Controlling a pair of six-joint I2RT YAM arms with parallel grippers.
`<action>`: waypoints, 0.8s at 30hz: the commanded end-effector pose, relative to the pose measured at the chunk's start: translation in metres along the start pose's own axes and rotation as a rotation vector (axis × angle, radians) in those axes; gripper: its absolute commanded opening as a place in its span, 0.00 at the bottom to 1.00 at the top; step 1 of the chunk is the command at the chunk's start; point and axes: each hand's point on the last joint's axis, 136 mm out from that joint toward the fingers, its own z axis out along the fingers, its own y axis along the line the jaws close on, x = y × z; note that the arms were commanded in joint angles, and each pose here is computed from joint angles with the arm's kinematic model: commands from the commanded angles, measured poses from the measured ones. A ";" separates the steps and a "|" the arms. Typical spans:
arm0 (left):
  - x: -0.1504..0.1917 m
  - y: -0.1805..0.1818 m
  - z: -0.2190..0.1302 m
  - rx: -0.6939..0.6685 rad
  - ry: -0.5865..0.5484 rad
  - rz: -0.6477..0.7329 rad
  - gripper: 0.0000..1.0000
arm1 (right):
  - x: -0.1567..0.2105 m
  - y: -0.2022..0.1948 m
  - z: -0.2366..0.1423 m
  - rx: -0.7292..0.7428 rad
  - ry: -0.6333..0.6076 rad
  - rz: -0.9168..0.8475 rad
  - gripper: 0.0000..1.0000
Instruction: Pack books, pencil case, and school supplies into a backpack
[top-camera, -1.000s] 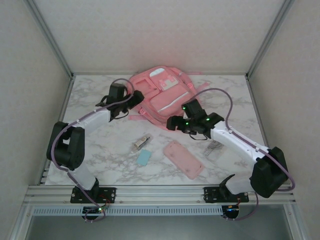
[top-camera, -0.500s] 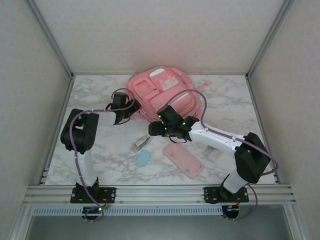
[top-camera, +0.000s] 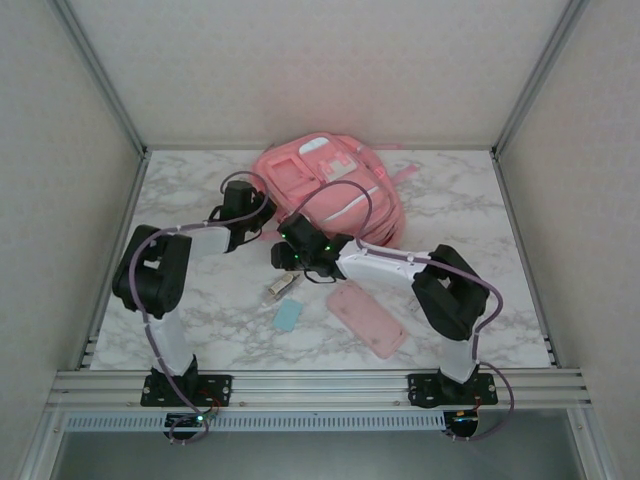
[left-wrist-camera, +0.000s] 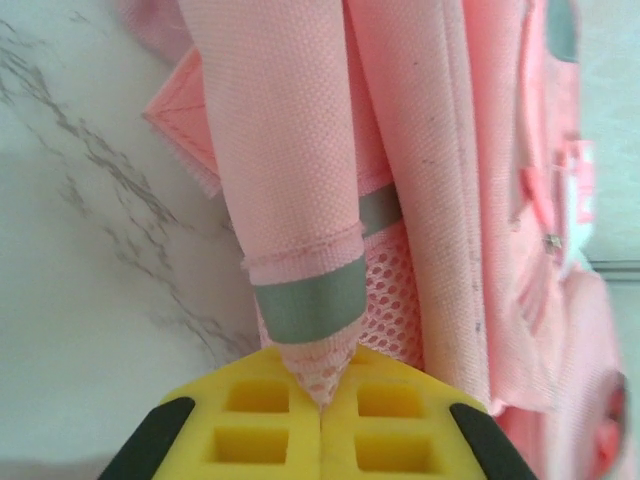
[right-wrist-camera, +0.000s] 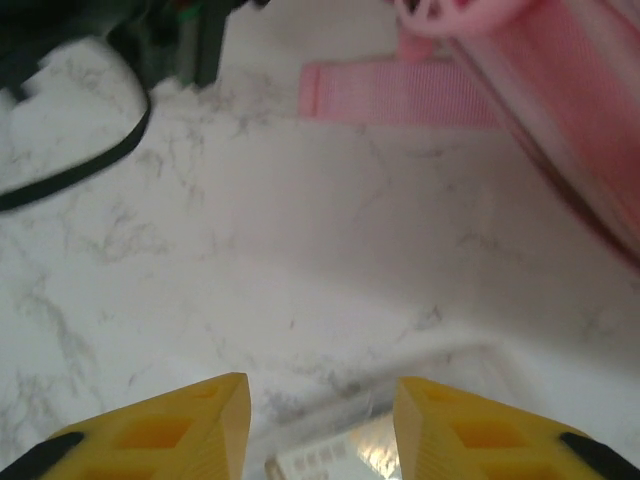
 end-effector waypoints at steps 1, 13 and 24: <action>-0.005 -0.046 -0.035 0.095 -0.031 -0.016 0.00 | -0.029 -0.005 0.004 0.085 -0.117 -0.026 0.43; 0.020 -0.060 -0.059 0.126 0.020 -0.037 0.00 | -0.072 -0.056 0.010 0.422 -0.320 -0.017 0.52; 0.037 -0.065 -0.063 0.147 0.066 -0.051 0.00 | -0.101 -0.062 0.020 0.516 -0.435 -0.016 0.33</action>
